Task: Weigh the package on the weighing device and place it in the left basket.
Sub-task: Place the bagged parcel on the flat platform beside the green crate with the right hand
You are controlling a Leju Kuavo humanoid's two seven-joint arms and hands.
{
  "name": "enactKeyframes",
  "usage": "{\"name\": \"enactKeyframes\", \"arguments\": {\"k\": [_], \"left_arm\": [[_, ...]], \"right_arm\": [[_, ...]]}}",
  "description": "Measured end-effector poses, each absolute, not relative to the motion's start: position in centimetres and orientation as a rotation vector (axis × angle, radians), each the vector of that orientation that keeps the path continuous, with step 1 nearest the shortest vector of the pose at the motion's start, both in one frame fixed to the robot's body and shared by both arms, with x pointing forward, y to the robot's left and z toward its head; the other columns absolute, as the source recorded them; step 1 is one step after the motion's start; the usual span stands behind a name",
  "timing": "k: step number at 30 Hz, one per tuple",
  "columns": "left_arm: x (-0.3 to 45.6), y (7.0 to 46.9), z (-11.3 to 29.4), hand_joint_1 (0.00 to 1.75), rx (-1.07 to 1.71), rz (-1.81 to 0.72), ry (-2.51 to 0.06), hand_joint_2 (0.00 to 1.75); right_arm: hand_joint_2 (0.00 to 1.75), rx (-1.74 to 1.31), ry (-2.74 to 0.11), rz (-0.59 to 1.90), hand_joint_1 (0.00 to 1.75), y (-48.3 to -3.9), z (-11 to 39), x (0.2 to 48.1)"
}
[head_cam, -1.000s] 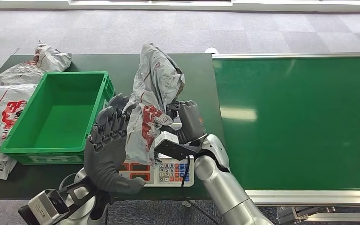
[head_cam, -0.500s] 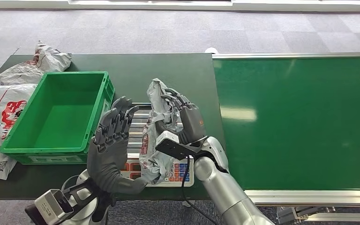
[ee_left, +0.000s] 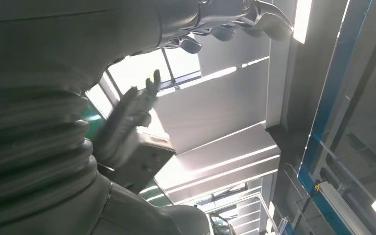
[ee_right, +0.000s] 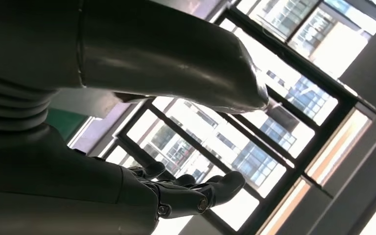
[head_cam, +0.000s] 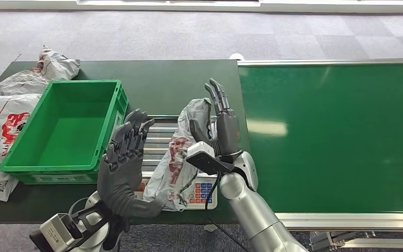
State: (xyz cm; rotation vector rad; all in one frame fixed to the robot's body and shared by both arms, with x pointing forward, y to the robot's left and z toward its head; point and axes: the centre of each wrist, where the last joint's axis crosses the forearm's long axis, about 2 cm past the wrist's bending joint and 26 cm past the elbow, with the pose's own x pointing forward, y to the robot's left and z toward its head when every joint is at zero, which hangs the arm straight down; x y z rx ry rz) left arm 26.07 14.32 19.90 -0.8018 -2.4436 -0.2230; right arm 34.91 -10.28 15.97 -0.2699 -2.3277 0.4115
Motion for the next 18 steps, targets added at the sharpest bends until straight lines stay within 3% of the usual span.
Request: {"name": "enactKeyframes", "arguments": {"k": [14, 18], "left_arm": [[26.1, 14.4, 19.9, 0.00, -0.748, -0.216, -2.455, 1.75], [26.3, 14.4, 19.4, 0.00, -0.658, -0.235, -2.453, 1.75]], "right_arm": [[0.00, -0.407, -2.421, 0.144, 0.00, -11.2, 18.4, 34.5], [1.75, -0.504, -2.503, 0.017, 0.00, -11.9, 20.3, 33.5]]}}
